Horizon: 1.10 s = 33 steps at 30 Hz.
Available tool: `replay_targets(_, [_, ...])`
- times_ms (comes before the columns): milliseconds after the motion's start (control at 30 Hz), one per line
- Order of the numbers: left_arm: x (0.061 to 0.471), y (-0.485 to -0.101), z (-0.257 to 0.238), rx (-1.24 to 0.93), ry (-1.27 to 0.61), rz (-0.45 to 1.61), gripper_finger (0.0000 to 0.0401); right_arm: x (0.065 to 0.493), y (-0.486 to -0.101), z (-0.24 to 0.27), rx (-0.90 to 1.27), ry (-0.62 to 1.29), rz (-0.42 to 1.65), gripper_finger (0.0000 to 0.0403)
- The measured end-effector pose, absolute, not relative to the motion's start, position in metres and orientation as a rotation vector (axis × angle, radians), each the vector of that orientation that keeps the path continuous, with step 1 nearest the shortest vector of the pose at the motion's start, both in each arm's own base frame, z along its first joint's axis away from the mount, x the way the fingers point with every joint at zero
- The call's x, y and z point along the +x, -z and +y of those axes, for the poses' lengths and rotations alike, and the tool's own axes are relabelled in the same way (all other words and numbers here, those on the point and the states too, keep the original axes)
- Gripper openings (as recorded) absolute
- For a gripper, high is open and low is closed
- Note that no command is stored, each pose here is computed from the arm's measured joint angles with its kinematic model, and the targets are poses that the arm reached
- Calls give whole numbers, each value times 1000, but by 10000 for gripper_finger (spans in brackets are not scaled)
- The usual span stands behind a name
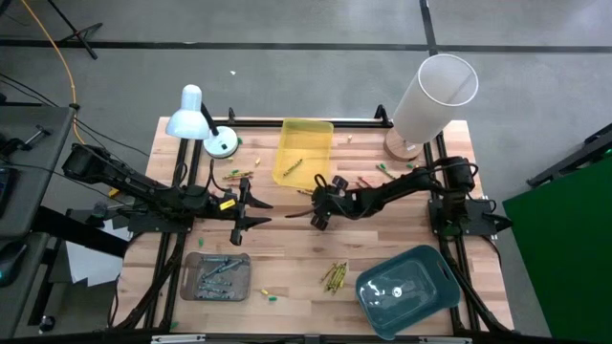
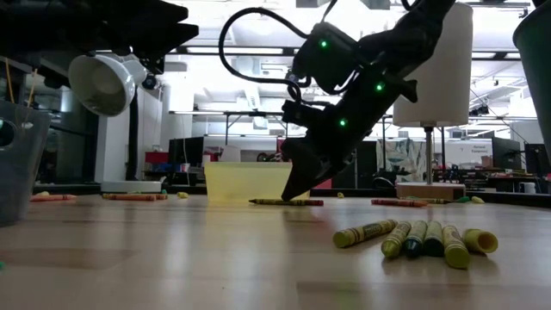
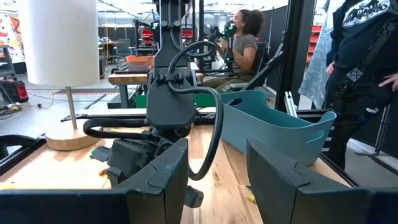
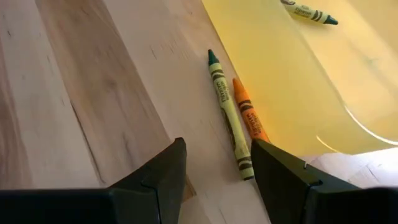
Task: Sort crayons
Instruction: Put the green crayon into the yellow bin
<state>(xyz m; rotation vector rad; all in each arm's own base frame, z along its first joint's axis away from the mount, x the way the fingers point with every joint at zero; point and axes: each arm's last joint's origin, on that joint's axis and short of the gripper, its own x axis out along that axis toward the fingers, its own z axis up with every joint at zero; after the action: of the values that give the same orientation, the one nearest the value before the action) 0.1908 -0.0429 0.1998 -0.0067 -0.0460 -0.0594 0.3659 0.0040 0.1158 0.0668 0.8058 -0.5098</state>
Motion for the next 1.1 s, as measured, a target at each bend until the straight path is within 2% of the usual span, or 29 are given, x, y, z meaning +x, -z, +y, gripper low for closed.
replay_targets(433, [191,-200,-43,-7,60,-46,145,365,-114,5,88,483,830,176])
replay_targets(667, [191,-200,-43,-7,60,-46,145,363,-112,-1,184,498,852,176])
replay_targets(833, [191,-200,-43,-7,60,-46,145,363,-112,-1,212,442,865,176])
replay_targets(1100, [191,-200,-43,-7,60,-46,145,365,-115,13,113,286,881,176])
